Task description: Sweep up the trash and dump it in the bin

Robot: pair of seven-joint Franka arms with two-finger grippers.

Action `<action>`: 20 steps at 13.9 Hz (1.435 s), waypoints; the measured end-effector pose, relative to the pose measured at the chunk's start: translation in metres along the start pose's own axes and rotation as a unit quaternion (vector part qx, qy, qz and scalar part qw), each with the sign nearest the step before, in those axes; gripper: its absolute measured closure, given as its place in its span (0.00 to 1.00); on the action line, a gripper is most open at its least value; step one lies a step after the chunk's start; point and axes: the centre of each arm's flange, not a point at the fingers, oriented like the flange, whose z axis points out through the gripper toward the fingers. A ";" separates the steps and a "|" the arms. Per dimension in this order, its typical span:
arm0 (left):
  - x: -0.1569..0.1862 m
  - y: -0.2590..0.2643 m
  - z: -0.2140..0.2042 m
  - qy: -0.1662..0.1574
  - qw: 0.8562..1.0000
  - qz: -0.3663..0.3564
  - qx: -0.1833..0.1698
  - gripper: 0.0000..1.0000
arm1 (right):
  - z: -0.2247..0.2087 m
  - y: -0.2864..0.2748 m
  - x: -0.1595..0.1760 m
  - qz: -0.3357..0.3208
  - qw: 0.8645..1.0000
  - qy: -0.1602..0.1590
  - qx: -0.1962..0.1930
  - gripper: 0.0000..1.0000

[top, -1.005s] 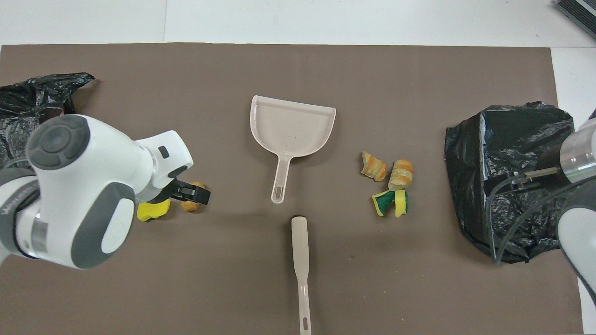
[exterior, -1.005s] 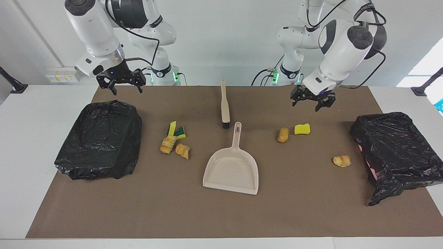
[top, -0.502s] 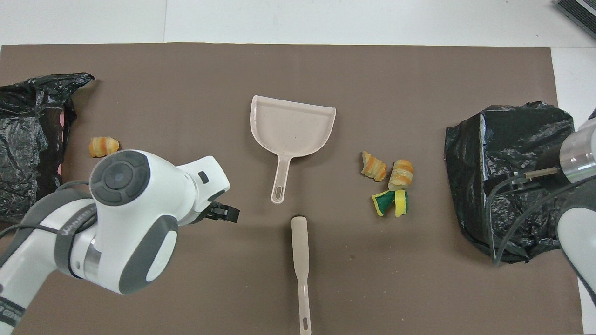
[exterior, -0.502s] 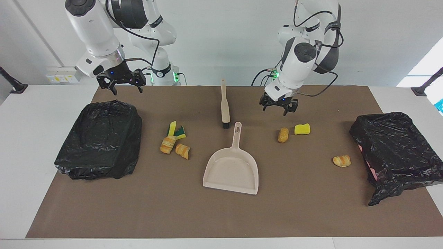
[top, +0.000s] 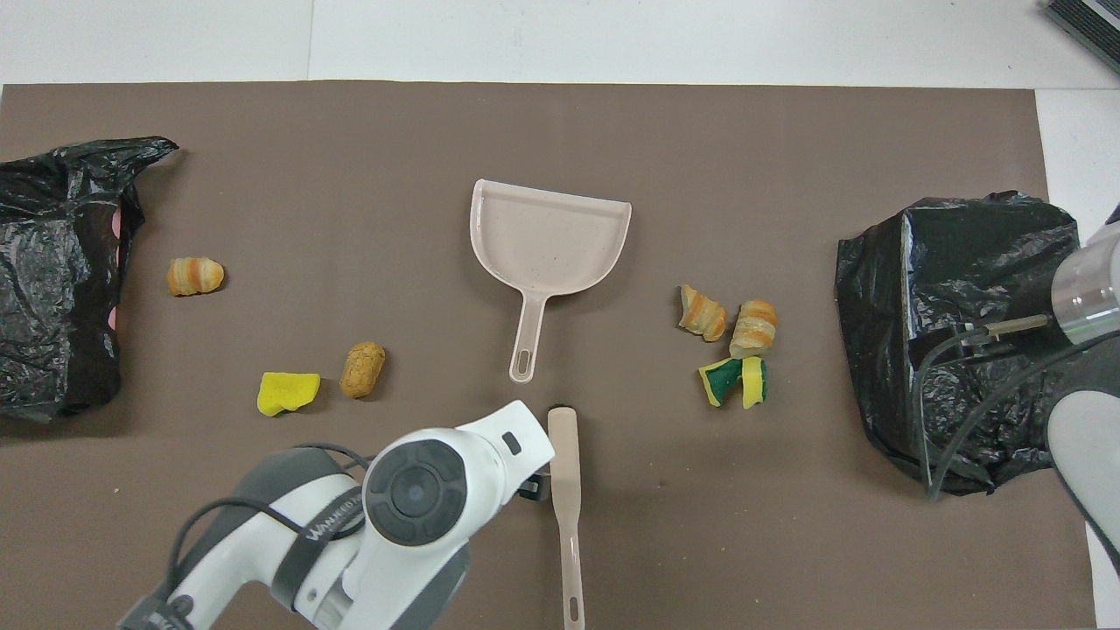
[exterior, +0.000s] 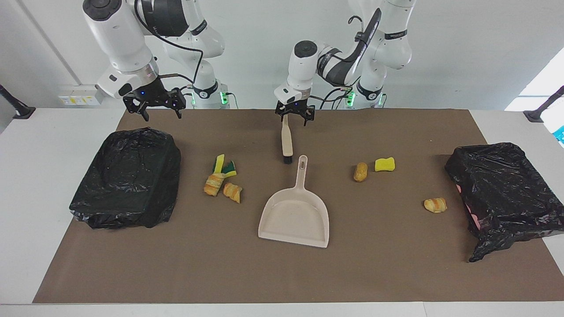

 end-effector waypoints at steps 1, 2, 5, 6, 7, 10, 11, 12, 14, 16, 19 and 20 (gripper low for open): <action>-0.005 0.006 0.003 0.000 1.000 -0.002 0.000 0.00 | 0.000 0.000 0.000 0.000 1.000 0.000 0.000 0.00; -0.009 0.010 0.007 -0.003 1.000 -0.002 0.003 0.00 | 0.000 0.000 0.000 0.000 1.000 0.000 0.000 0.00; -0.019 0.019 0.030 -0.014 1.000 -0.002 0.018 0.00 | 0.000 0.000 0.000 0.000 1.000 0.000 0.000 0.00; -0.018 0.019 0.035 -0.014 1.000 -0.005 0.019 0.00 | 0.000 0.000 0.000 0.000 1.000 0.000 0.000 0.00; -0.015 0.019 0.036 -0.012 1.000 -0.008 0.018 0.00 | 0.000 0.000 0.000 0.000 1.000 0.000 0.000 0.00; -0.012 0.019 0.032 -0.006 1.000 -0.027 0.013 0.16 | 0.000 0.000 0.000 0.000 1.000 0.000 0.000 0.00; -0.012 0.019 0.032 -0.006 0.999 -0.033 0.013 0.35 | 0.000 0.000 0.000 0.000 1.000 0.000 0.000 0.00; -0.012 0.019 0.032 -0.006 0.999 -0.036 0.013 0.46 | 0.000 0.000 0.000 0.000 1.000 0.000 0.000 0.00; -0.011 0.018 0.031 -0.006 0.999 -0.041 0.013 0.68 | 0.000 0.000 0.000 0.000 1.000 0.000 0.000 0.00; -0.008 0.015 0.026 -0.005 0.999 -0.047 0.012 0.74 | 0.000 0.000 0.000 0.000 1.000 0.000 0.000 0.00; 0.000 0.005 0.002 -0.021 0.998 -0.060 0.025 0.74 | 0.000 0.000 0.000 0.000 1.000 0.000 0.000 0.00; 0.002 0.002 -0.007 -0.027 0.997 -0.064 0.029 0.74 | 0.000 -0.001 0.000 -0.001 1.000 0.000 0.000 0.00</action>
